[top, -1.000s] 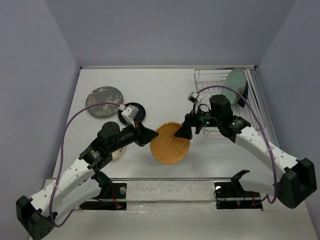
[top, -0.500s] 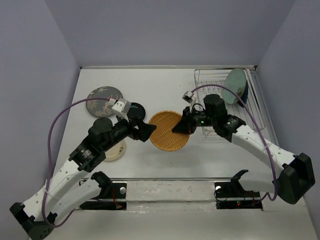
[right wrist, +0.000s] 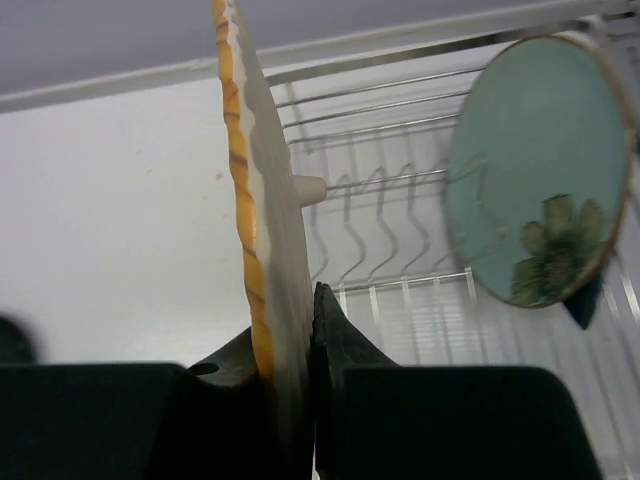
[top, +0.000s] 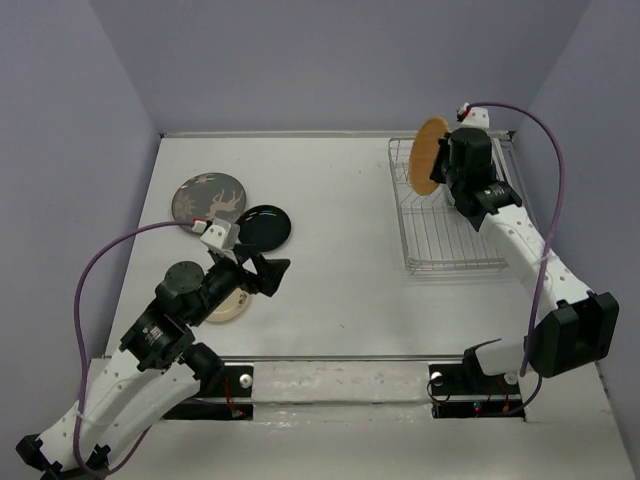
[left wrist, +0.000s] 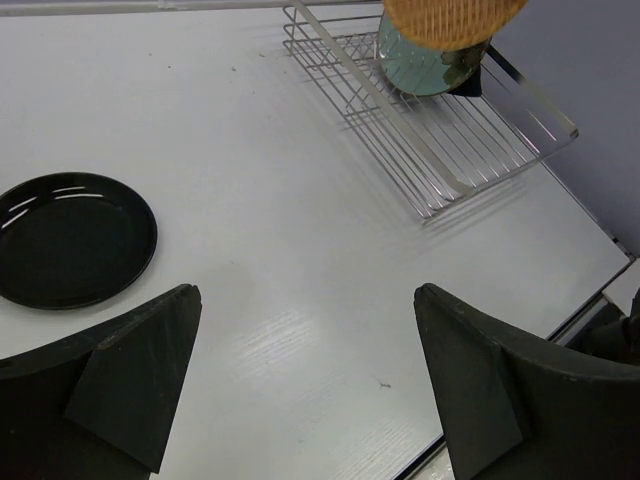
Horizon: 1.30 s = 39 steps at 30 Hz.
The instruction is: Load the plates into the dish rack
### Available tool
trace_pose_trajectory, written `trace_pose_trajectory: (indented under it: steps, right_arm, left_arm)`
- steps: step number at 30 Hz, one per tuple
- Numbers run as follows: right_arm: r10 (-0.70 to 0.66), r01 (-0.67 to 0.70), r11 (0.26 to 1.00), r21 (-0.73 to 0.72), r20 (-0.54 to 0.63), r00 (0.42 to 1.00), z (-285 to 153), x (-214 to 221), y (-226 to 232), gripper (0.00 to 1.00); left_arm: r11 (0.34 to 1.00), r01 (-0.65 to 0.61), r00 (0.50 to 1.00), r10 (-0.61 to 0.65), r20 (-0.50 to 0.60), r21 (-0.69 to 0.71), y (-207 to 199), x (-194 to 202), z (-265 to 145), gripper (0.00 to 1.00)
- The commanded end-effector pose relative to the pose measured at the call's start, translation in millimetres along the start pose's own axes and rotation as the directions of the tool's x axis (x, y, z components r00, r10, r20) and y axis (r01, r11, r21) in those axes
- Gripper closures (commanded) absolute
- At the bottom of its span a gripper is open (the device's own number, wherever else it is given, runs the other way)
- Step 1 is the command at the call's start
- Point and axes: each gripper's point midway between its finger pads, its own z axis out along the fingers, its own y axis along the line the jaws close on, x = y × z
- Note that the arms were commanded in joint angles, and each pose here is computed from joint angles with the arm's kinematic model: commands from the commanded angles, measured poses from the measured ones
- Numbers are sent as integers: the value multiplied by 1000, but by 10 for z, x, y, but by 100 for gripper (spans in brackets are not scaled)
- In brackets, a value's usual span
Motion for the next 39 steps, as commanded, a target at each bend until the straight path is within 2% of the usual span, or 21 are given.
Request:
trace_pose_trajectory:
  steps: [1,8,15,25,36,39]
  right_arm:
    - [-105,49,949,312,167,980,100,-694,-622,93]
    - [-247,198,885,422,66,967,551,-782,-1066,93]
    - [-341,338,832,441,-74,937,808,-491,-1274,93]
    - [-300,341,872,351,-167,939,972,7,-1375,93]
    - [-222,270,918,290,-188,957,1057,231,-1469,93]
    - [-195,246,923,296,-191,962,1063,275,-1504,77]
  left_arm:
    - [997,-40,999,39,11,60,-90,-14,38,1]
    - [995,-39,997,33,71,94,-145,-112,-84,1]
    - [992,-44,996,34,87,116,-181,-139,-123,1]
    - [993,-42,996,33,88,111,-174,-141,-126,1]
    - [995,-39,997,33,69,96,-148,-104,-80,1]
    - [995,-39,997,33,63,91,-138,-91,-68,1]
